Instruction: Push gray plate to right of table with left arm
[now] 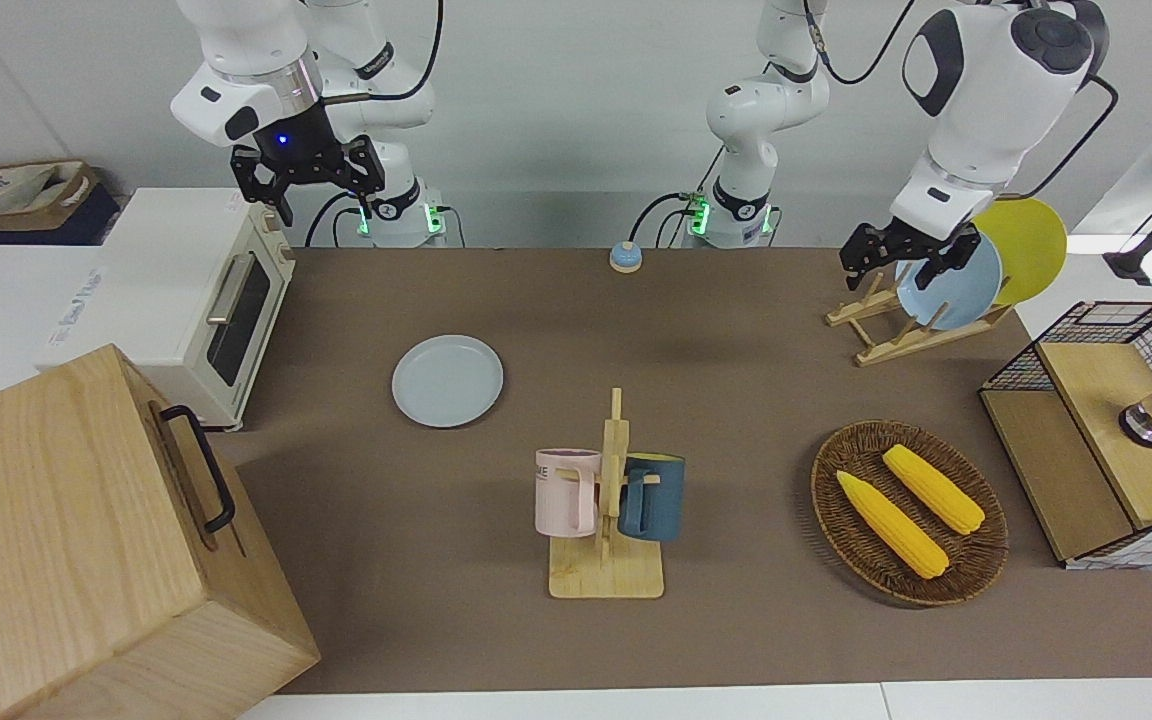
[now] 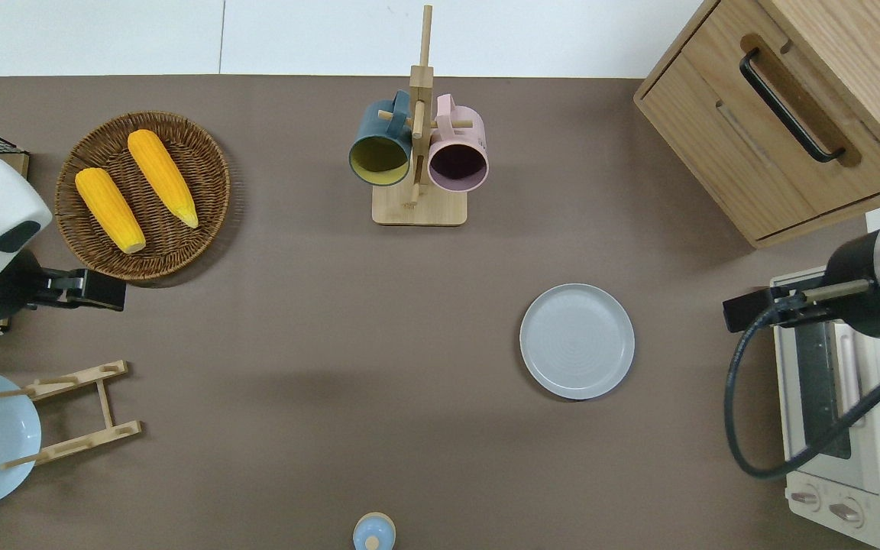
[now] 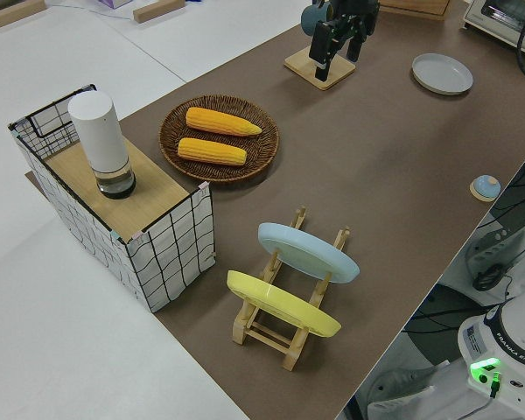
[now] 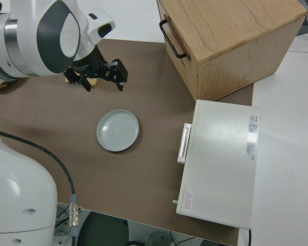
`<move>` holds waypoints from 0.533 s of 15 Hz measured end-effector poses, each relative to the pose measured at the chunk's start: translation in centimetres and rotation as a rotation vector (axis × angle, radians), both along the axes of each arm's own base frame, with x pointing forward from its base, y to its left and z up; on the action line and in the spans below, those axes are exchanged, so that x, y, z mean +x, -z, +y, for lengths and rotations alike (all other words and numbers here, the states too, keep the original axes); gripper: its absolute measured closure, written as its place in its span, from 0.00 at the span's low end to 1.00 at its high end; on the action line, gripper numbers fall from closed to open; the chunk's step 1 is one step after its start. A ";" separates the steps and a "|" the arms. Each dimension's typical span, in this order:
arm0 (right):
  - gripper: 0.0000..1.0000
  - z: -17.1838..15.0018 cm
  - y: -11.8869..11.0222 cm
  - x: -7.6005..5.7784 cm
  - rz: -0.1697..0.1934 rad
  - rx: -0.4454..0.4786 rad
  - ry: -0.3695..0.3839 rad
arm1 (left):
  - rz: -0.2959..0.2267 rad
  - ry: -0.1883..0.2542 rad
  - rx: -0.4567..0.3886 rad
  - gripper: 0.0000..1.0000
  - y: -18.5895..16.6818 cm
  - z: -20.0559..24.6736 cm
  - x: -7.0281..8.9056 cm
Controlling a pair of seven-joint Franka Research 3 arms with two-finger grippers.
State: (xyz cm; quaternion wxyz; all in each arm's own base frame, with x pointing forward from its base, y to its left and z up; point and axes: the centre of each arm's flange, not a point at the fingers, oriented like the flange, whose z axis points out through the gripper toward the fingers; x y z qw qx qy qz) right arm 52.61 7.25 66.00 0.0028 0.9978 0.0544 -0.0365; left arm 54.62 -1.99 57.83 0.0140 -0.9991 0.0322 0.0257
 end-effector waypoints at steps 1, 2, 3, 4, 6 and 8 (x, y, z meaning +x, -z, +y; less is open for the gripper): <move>0.01 0.0 0.0 0.0 0.000 0.000 0.000 | 0.001 0.003 0.000 0.00 -0.1 -0.5 -0.8; 0.01 0.0 0.0 0.0 0.000 0.000 0.000 | -0.001 0.002 0.002 0.00 -0.3 -0.8 -1.5; 0.01 0.0 0.0 0.0 0.000 0.000 0.000 | -0.004 0.001 0.007 0.00 -0.6 -0.9 -2.2; 0.01 0.0 0.0 0.0 0.000 0.000 0.000 | -0.009 -0.001 0.012 0.00 -0.9 -1.0 -2.8; 0.01 0.0 0.0 0.0 0.000 0.000 0.000 | -0.014 -0.004 0.018 0.00 -1.2 -1.0 -3.3; 0.01 0.0 0.0 0.0 0.000 0.000 0.000 | -0.015 -0.007 0.019 0.00 -1.2 -0.9 -3.5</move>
